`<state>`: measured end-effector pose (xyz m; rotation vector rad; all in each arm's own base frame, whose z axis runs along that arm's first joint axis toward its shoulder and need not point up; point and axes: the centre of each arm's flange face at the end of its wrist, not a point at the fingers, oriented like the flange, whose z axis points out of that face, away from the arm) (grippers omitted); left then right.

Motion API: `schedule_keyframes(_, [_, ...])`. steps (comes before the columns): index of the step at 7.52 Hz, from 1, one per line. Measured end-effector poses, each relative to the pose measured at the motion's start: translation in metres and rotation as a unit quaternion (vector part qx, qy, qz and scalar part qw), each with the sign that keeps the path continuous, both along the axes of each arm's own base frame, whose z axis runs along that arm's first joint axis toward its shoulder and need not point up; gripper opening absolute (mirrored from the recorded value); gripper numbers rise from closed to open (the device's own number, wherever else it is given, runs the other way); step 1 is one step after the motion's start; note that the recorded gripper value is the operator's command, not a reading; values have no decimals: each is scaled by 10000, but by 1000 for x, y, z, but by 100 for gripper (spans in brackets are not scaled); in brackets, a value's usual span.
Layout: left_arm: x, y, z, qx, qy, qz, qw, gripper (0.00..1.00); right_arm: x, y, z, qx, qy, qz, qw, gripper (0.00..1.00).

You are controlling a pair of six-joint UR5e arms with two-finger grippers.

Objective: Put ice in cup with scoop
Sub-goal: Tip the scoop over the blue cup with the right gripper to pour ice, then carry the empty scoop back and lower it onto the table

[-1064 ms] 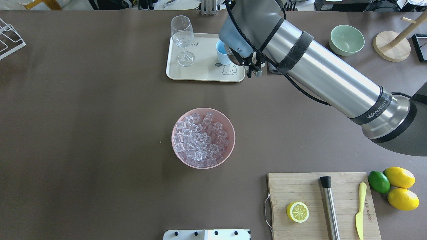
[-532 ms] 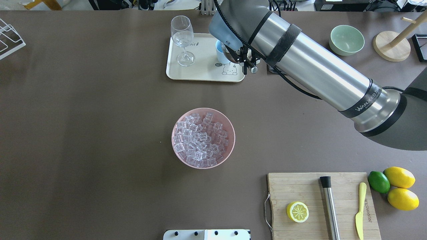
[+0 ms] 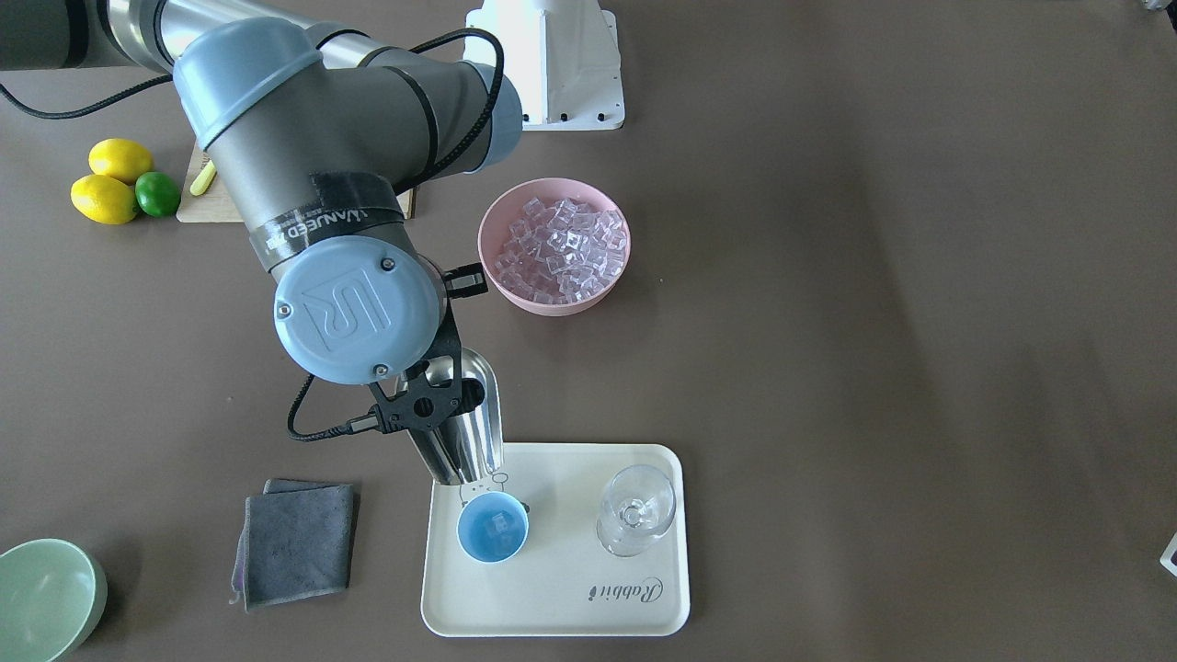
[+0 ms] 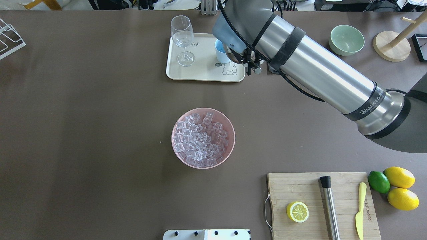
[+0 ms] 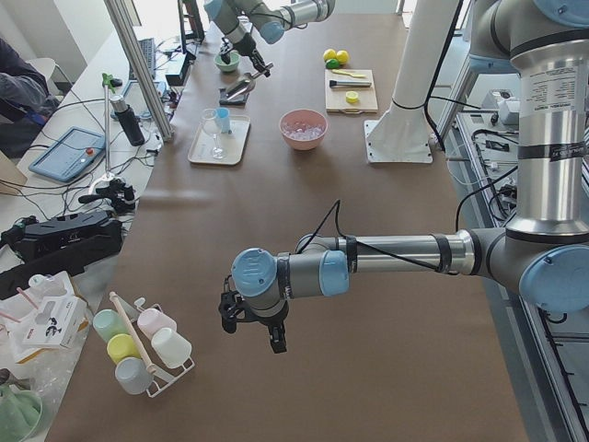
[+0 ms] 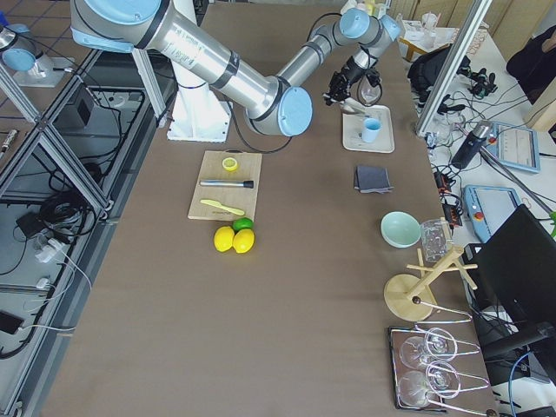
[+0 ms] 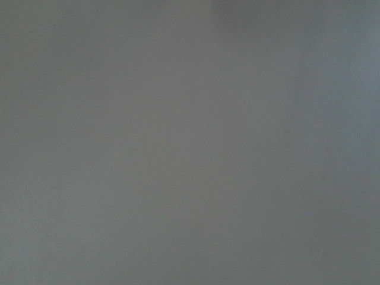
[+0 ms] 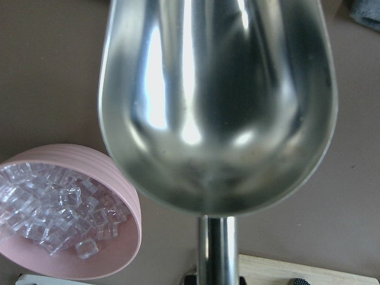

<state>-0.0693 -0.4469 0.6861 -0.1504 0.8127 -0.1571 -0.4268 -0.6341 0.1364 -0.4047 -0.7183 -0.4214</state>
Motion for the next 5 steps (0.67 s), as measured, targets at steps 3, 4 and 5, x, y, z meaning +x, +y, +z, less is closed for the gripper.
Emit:
schedule_keyframes(3, [2,-4,0,3,2,25,10000,98,54,30,41,404,112,289,9987,0])
schedule_keyframes(4, [2,-5,-1,8,4,29,10000,98,76,49,63,473,197,452,9977,0])
schedule_keyframes(5, [2,-5,-1,6,7,29,10000,98,97,71,89,549,277,586,9964,0])
